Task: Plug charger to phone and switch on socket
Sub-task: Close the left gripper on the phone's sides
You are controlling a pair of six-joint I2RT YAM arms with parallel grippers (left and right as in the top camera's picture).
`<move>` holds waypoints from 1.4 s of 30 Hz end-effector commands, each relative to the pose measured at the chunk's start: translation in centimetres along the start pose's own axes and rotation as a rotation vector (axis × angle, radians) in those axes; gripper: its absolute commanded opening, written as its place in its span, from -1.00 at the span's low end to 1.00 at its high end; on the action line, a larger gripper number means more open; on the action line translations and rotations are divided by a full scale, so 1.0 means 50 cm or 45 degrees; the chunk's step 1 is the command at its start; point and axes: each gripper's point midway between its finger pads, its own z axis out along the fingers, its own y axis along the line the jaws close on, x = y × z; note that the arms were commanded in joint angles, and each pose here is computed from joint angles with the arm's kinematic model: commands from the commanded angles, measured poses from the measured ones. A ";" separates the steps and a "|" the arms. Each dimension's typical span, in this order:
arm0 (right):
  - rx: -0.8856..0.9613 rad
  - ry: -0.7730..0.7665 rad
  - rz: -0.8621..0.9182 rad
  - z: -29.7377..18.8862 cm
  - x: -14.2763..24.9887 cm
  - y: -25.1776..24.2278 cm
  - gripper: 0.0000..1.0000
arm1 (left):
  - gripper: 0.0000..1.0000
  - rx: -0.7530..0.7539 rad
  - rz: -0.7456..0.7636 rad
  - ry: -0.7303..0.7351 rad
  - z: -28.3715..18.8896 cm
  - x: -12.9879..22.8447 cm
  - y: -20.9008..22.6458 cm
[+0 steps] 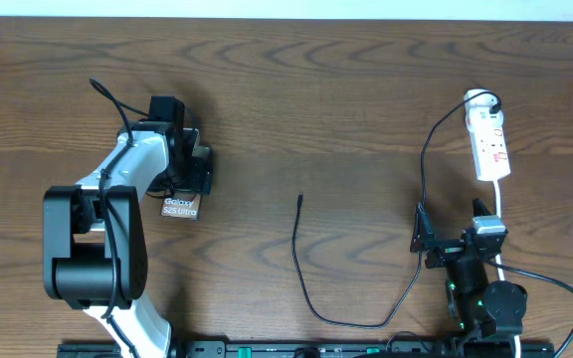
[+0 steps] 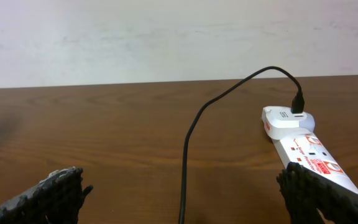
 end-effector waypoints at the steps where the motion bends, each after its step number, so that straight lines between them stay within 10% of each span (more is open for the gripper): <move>1: -0.001 0.000 -0.018 0.000 0.001 0.001 0.99 | 0.64 0.044 -0.014 0.092 0.028 0.042 -0.012; 42: -0.001 0.000 -0.018 0.000 0.001 0.001 0.98 | 0.03 0.044 -0.014 0.092 0.028 0.042 -0.012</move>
